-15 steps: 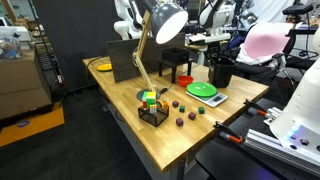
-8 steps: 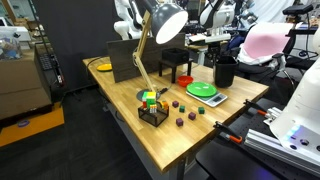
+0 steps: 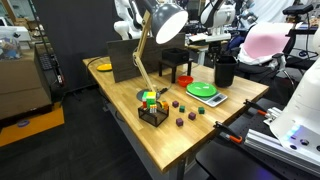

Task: Turn the bin clockwise

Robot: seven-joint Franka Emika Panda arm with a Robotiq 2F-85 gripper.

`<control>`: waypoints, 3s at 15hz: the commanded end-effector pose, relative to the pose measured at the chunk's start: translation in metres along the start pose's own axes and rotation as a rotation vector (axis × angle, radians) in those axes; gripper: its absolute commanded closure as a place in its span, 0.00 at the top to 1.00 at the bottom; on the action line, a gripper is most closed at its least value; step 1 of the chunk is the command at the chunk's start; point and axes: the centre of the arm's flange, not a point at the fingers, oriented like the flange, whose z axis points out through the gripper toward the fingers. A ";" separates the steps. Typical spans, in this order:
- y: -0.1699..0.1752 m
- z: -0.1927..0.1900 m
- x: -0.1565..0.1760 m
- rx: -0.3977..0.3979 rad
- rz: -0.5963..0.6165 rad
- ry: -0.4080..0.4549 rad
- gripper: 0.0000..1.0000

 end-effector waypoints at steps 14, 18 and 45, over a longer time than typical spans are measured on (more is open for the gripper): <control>0.049 -0.014 0.031 0.071 0.329 -0.026 0.09; 0.049 -0.014 0.031 0.071 0.330 -0.027 0.09; 0.026 -0.025 0.064 0.091 0.858 -0.111 0.02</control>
